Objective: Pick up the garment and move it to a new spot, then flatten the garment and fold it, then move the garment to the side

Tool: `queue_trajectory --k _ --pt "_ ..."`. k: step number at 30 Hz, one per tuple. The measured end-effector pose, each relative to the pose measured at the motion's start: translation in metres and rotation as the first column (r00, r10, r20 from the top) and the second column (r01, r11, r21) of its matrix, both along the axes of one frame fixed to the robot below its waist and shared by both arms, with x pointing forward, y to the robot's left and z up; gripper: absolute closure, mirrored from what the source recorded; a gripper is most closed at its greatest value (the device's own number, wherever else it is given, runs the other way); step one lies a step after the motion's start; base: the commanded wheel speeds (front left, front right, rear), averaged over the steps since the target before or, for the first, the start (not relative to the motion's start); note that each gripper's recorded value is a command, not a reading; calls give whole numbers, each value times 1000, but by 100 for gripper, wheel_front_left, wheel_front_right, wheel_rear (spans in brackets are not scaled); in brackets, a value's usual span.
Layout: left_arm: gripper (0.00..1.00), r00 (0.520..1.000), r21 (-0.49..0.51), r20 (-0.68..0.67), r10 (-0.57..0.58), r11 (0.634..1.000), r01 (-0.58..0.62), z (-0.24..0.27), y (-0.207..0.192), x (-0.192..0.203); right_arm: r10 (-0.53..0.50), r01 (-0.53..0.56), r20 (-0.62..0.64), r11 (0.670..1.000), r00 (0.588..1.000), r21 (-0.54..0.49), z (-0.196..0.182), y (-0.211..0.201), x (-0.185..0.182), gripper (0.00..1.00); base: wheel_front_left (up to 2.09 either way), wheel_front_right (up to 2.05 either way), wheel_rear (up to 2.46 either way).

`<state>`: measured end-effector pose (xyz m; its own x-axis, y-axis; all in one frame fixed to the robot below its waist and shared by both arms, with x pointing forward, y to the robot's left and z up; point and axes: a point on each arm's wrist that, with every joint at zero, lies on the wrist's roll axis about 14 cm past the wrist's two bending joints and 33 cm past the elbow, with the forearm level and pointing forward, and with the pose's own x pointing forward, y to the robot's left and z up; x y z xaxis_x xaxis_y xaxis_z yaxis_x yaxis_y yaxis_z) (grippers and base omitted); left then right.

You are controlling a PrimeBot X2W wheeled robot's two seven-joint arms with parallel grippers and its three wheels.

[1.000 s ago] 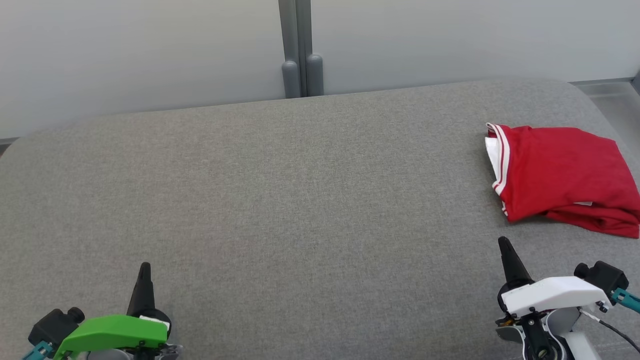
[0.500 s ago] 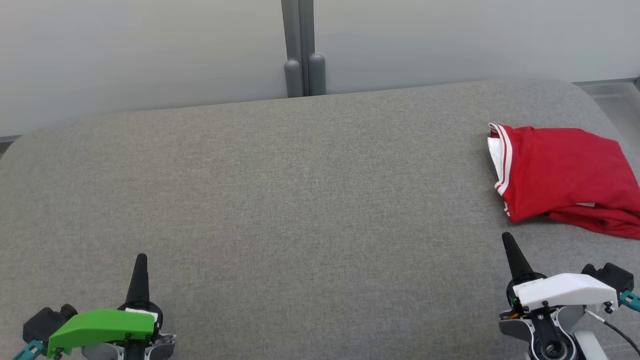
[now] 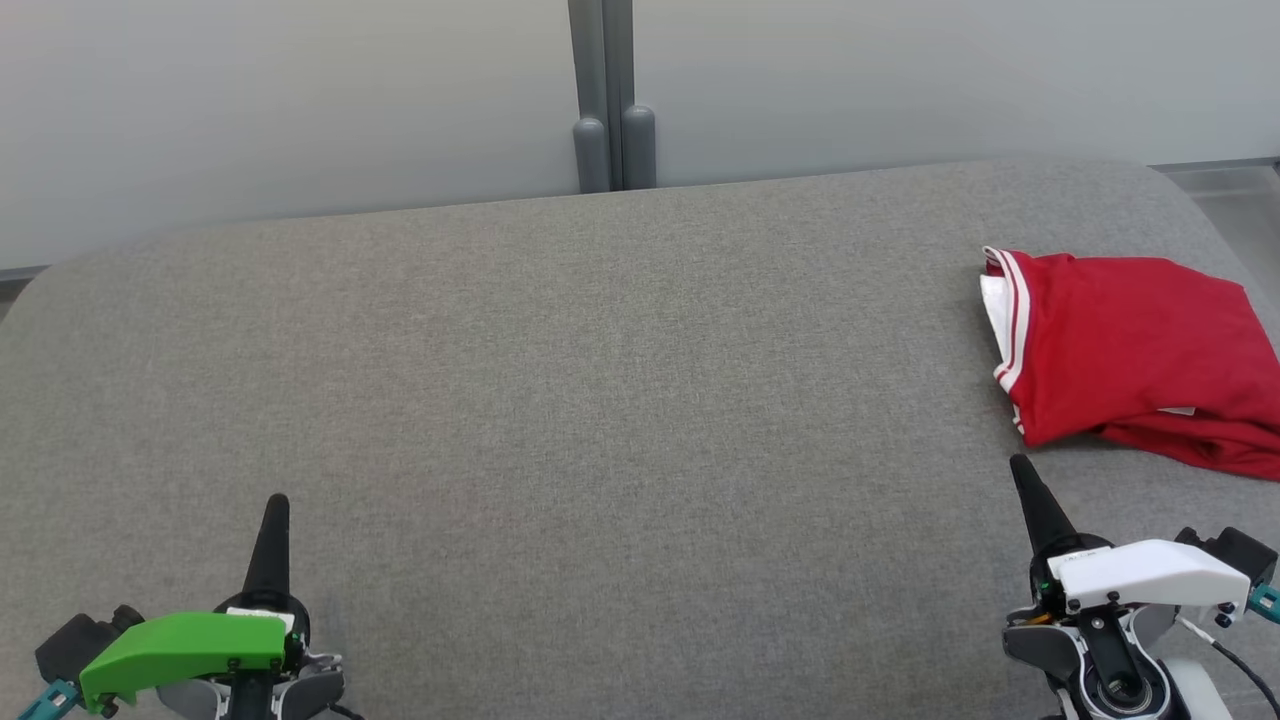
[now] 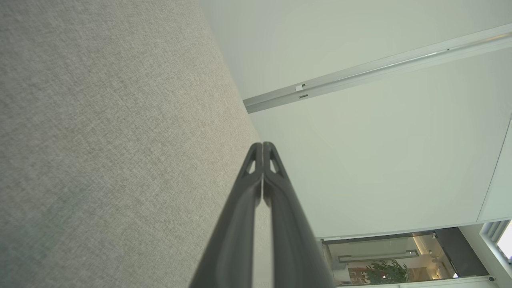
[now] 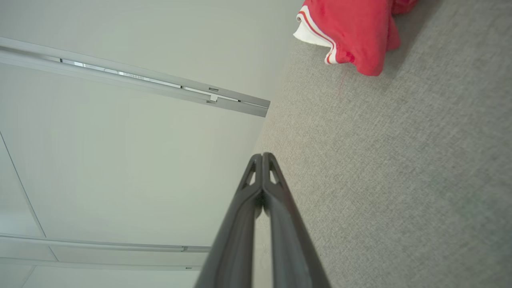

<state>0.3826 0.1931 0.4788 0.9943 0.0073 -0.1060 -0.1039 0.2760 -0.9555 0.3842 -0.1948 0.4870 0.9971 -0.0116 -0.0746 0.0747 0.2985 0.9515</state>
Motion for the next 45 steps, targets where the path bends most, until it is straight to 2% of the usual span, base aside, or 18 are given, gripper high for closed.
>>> queue_trajectory --k 16,34,45 --pt "100 999 -119 34 10 993 -5 10 3 3 -2 -1 24 992 1000 127 7 -1 3 100 0 0 0" --pt "100 997 -247 75 22 969 -3 21 8 6 -6 -9 56 964 998 267 16 -1 7 100 0 0 0" --pt "100 996 -284 89 27 959 -1 25 9 7 -5 -15 66 953 998 302 18 -1 8 100 0 0 0"
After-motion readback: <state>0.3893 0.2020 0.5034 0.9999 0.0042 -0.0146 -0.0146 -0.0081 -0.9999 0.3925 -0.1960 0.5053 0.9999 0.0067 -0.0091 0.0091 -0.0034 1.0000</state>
